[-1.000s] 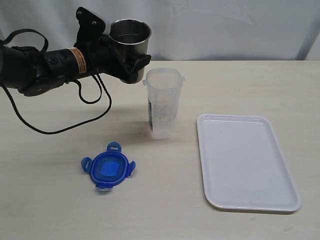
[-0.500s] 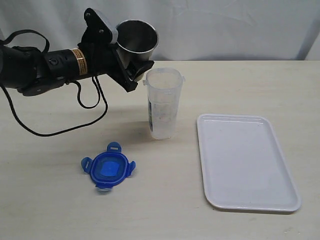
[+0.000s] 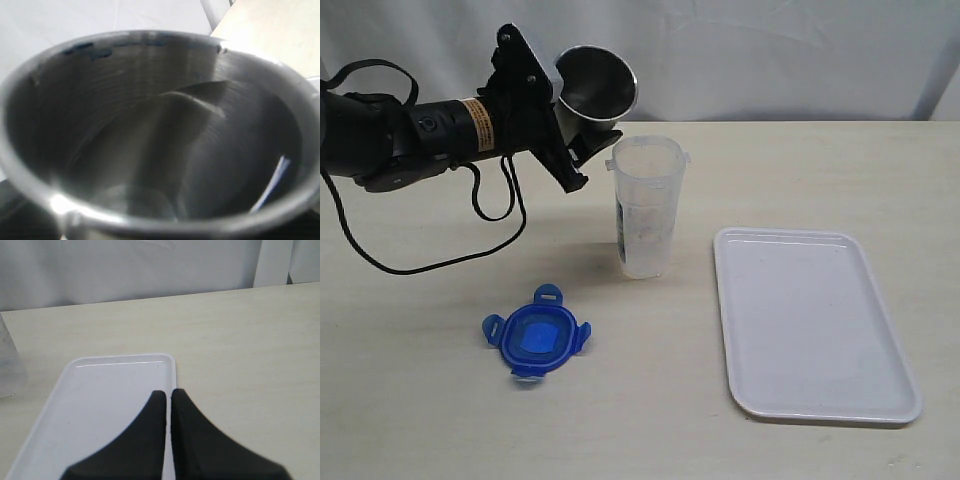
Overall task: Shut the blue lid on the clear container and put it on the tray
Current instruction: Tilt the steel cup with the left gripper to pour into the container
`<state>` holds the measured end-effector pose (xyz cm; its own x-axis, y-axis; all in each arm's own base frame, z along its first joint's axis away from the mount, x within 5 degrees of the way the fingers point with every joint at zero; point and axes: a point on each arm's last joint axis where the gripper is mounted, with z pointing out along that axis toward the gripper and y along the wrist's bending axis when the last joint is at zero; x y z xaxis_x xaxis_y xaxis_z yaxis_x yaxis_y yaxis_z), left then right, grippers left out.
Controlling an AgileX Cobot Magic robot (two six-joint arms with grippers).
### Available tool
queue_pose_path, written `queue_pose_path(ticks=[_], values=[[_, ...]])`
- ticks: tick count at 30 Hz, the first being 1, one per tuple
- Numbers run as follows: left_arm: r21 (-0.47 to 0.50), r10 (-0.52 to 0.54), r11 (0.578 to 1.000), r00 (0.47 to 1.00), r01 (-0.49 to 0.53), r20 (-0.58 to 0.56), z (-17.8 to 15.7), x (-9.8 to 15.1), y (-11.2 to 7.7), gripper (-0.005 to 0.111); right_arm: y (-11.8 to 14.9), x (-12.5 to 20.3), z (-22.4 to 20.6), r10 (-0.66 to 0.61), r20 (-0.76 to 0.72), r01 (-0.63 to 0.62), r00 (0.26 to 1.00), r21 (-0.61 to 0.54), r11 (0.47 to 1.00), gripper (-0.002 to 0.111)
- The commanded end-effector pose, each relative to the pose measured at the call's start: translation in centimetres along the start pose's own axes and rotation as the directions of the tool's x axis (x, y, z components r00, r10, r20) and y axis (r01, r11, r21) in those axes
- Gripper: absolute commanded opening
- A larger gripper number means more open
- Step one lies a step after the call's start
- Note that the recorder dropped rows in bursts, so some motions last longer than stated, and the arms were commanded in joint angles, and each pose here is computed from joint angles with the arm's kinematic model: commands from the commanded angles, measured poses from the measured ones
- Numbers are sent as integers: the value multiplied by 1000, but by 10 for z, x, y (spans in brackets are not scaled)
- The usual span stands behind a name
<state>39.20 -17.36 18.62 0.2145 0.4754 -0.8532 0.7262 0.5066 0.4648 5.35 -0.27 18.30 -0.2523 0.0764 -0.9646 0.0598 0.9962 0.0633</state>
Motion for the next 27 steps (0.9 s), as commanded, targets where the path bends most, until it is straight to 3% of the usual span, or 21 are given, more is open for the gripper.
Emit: queue_pose_path(ticks=[1,20,27], values=[[-25,39,999,996,-37,77,-2,-15,7,0,0,1,0,7,3,-7,1000,0,1000,5],[-38,168,985,985,-166,50,-1,-13,7,0,0,1,0,7,3,-7,1000,0,1000,5],[-53,170,984,985,-168,38,-1,-12,9,0,0,1,0,7,3,-7,1000,0,1000,5]])
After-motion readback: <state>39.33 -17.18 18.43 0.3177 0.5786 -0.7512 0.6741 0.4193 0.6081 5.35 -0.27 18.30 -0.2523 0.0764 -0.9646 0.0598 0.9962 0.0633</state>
